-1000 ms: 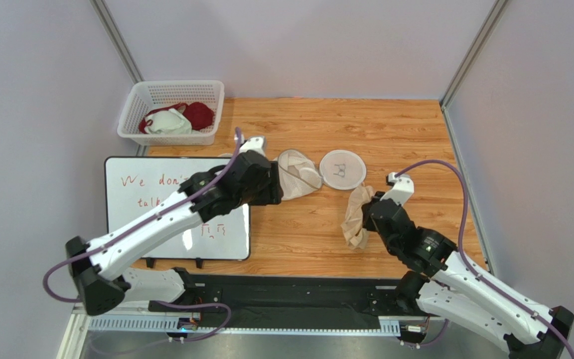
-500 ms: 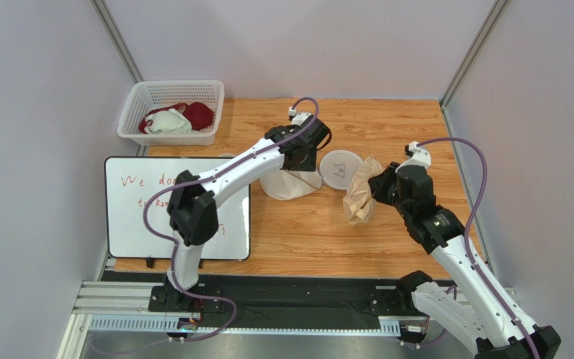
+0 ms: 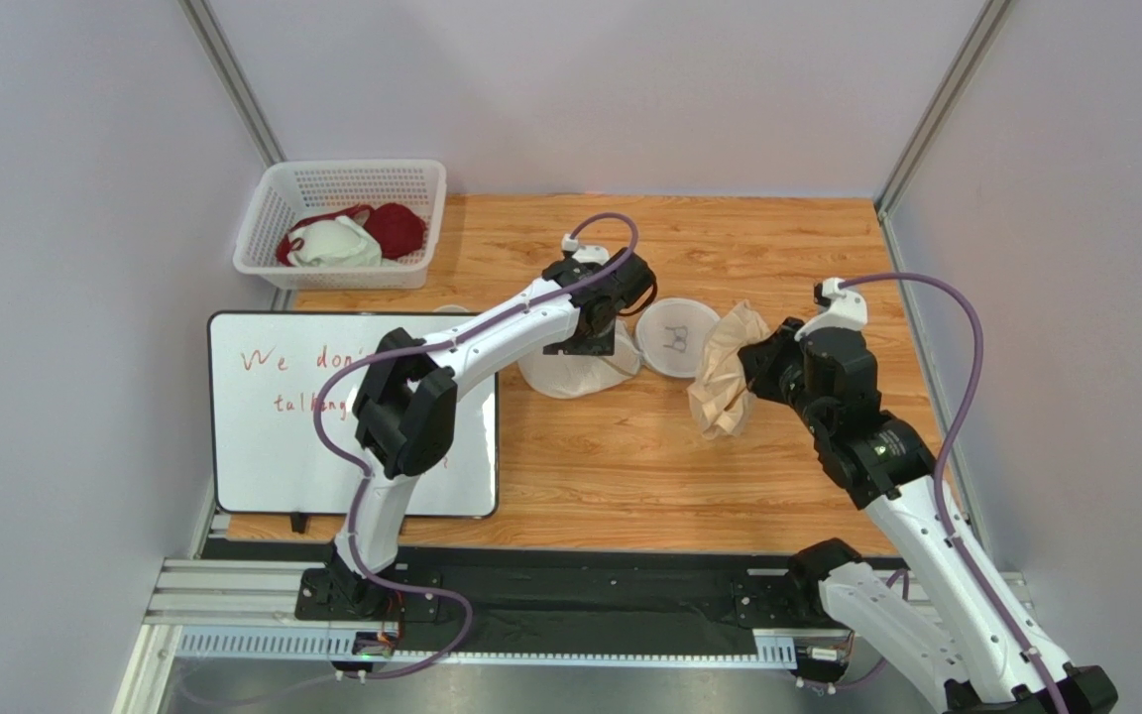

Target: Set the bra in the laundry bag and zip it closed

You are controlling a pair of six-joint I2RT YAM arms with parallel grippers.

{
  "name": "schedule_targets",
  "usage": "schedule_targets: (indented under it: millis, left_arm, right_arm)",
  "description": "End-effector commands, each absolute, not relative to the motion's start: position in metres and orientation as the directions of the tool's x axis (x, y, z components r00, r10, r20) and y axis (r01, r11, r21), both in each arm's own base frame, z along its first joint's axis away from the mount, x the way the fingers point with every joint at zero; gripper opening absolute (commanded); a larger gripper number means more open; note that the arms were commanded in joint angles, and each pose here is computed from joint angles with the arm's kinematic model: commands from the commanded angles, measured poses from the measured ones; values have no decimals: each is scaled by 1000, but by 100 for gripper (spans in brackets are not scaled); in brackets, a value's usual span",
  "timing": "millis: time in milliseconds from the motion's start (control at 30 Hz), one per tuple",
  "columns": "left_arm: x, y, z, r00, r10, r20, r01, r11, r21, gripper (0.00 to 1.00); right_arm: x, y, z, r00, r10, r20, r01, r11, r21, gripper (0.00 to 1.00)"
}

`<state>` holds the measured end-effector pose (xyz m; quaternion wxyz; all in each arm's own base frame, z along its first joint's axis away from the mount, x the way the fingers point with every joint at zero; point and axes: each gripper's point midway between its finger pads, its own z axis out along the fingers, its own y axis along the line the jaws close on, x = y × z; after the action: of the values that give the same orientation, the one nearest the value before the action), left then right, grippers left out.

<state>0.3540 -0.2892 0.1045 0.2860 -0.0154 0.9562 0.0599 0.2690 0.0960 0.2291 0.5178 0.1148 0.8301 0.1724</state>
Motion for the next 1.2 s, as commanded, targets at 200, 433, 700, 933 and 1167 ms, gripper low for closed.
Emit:
schedule_targets:
  millis: [200,433,700,933,1167]
  left_arm:
    - [370,-299,104,-826,-45,-562,-58,998,6,58]
    - [376,-292,105,-815,-136,-564,-141,989,-36,73]
    - [389,-295,98,-818,-169,-550,-157,985,-69,69]
    - [395,-306,92,-825,-130,-549,-100,991,-85,61]
    - [393,-324,94,-841,-39,-540,40,990,-134,8]
  right_arm:
    - [265,99,231,-425,355,-833,-36,913,407,0]
    - [264,102,224,-442,355,-824,-40,910,413,0]
    - [263,104,225,-449,353,-821,-53,906,419,0]
    - [262,107,222,-461,351,-815,-62,904,424,0]
    - [258,112,224,-479,338,-810,-91,899,429,0]
